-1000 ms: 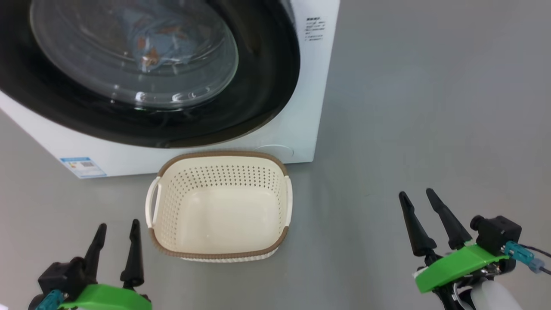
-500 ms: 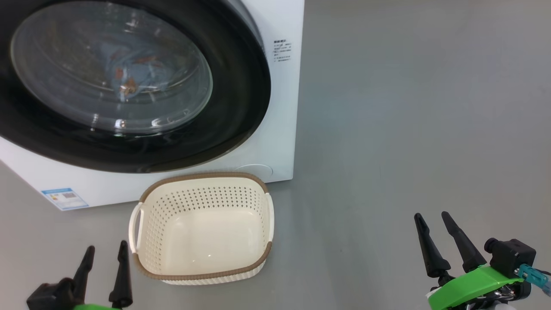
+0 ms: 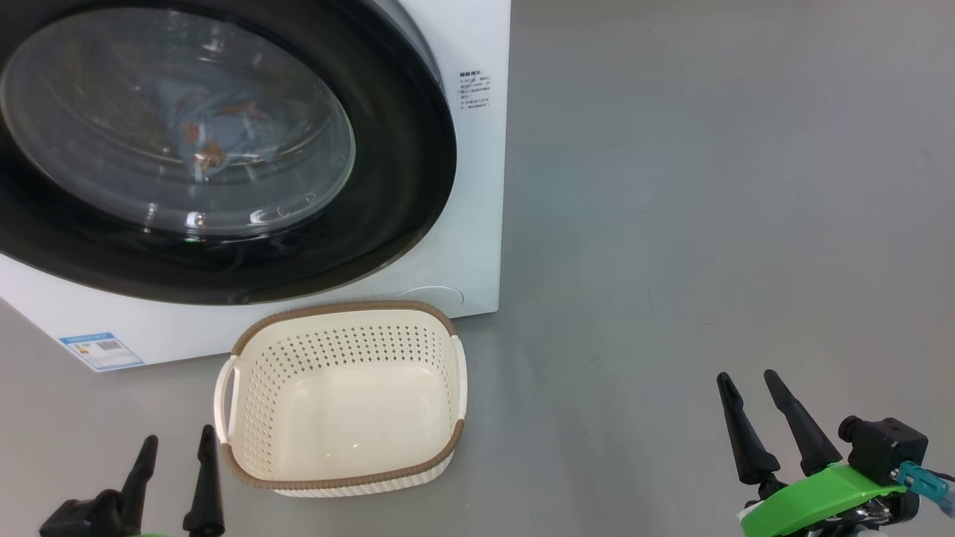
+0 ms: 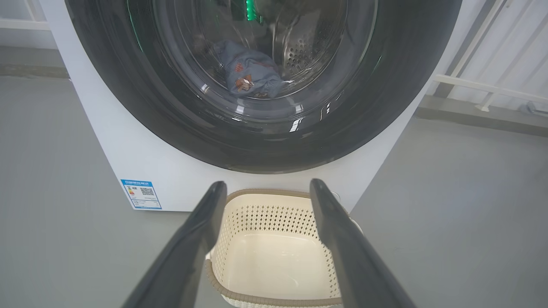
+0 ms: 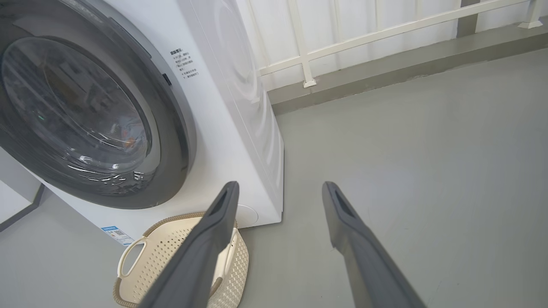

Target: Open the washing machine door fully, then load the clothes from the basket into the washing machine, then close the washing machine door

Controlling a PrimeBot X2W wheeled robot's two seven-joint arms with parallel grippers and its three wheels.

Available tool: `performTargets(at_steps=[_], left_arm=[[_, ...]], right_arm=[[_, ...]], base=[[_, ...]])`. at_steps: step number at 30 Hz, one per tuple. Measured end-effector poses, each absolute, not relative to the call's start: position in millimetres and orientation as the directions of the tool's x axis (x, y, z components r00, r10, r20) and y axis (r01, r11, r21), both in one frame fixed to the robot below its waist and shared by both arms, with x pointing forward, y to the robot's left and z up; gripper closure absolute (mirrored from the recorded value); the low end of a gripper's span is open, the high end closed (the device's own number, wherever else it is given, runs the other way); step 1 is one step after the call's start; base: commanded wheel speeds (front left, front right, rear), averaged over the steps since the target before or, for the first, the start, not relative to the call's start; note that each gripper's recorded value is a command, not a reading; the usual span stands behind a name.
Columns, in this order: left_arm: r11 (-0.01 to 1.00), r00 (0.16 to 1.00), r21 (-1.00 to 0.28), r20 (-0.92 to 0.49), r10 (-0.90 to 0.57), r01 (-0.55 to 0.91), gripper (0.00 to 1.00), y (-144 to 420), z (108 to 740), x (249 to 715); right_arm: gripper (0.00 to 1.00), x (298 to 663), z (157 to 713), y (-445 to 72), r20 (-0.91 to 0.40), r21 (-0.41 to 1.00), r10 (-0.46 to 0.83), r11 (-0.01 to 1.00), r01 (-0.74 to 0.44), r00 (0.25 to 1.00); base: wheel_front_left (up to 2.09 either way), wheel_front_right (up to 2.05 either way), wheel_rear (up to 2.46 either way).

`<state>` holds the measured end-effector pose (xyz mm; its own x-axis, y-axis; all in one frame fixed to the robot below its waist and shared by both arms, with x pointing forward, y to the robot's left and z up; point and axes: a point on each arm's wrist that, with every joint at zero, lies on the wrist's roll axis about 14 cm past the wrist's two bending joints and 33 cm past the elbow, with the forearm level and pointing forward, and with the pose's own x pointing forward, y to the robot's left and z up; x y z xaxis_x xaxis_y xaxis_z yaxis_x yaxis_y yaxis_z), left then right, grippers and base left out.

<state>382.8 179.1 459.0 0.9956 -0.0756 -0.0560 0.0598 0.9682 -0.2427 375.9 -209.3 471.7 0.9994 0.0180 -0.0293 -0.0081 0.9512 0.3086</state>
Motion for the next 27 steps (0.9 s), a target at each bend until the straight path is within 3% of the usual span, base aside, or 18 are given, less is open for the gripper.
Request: performTargets(at_steps=[5,6,12,27], left_arm=[[0.968,0.996,-0.244,-0.058,-0.066,0.05,0.0,181.6,458.3,383.1],[0.968,0.996,-0.247,-0.068,-0.066,0.048,1.0,180.8,455.3,382.1],[0.956,0.988,-0.293,-0.14,-0.067,0.023,1.0,171.3,433.4,370.9],[0.907,0.986,-0.419,-0.162,-0.032,-0.04,1.0,178.5,432.8,368.2]], right_arm=[[0.0,376.4,471.7,-208.4,-0.029,0.31,0.02,0.951,-0.01,0.999],[1.0,375.1,468.3,-208.4,-0.039,0.311,0.018,0.95,-0.005,0.999],[1.0,362.8,442.5,-204.0,-0.122,0.342,0.009,0.939,0.033,0.992],[1.0,363.9,443.7,-206.4,-0.135,0.461,-0.013,0.884,0.074,0.991]], base=[[0.0,0.0,0.0],[0.0,0.0,0.0],[0.0,0.0,0.0],[0.0,0.0,0.0]])
